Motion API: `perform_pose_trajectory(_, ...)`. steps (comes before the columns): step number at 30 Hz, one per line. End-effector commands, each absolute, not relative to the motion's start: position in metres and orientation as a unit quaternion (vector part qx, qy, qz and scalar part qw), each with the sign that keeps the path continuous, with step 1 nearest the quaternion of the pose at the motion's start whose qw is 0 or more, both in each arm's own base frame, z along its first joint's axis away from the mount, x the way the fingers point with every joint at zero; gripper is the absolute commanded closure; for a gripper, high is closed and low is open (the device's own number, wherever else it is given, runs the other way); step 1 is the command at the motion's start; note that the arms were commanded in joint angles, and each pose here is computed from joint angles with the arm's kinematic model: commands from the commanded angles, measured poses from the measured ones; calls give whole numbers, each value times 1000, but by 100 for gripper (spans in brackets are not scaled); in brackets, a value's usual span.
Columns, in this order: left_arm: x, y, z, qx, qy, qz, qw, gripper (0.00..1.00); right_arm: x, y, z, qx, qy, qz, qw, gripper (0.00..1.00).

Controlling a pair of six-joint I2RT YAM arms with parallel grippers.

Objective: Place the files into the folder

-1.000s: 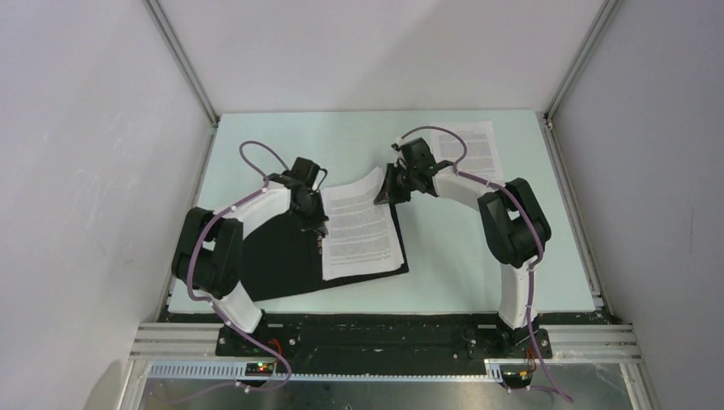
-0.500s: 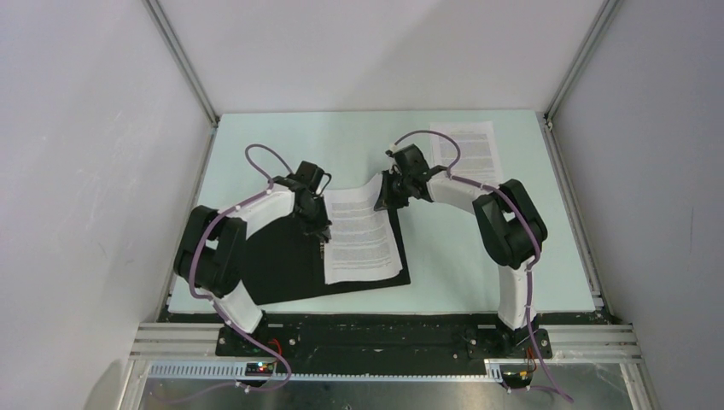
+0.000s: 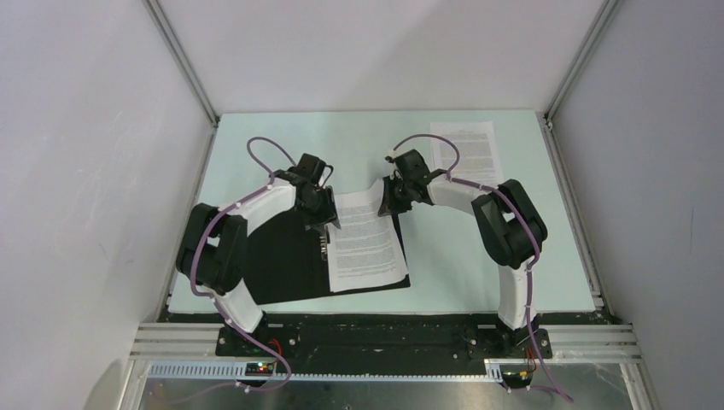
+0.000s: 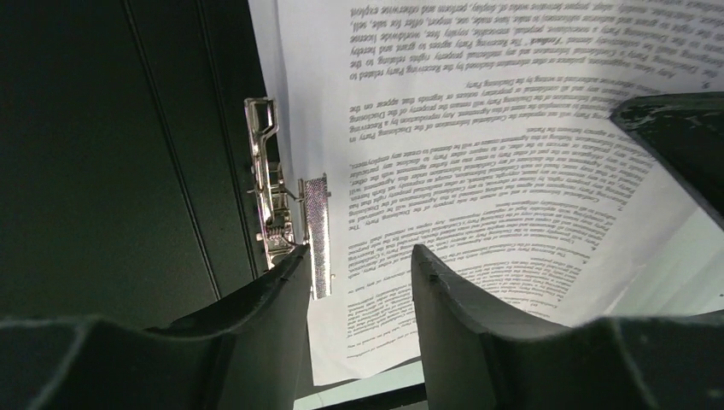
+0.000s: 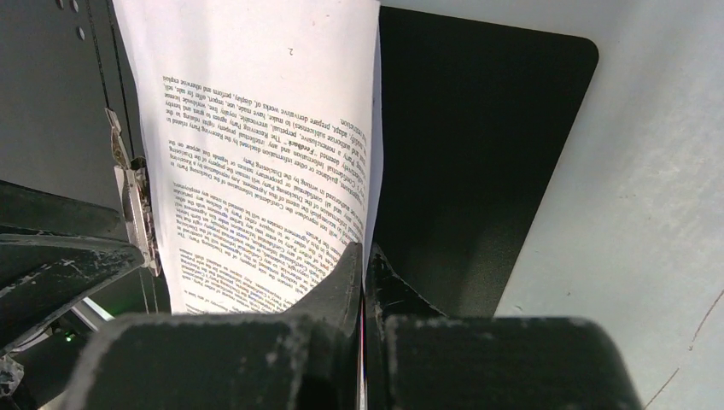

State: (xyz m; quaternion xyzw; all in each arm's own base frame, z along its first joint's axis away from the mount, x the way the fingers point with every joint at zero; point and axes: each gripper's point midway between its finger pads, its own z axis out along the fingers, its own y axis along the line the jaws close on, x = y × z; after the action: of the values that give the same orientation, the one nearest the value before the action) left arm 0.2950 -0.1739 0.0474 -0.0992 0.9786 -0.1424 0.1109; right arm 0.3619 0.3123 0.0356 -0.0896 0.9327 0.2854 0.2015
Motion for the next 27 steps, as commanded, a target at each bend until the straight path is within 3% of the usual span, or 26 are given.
perform_pose_trajectory(1, 316, -178, 74, -90, 970, -168, 154, 48, 361, 310, 34, -105, 932, 280, 203, 100)
perform_pose_trajectory(11, 323, -143, 71, -168, 961, -136, 170, 45, 346, 305, 36, -89, 933, 285, 198, 100)
perform_pose_trajectory(27, 325, -150, 50, -185, 961, -147, 146, 47, 350, 308, 38, -2, 933, 295, 207, 100)
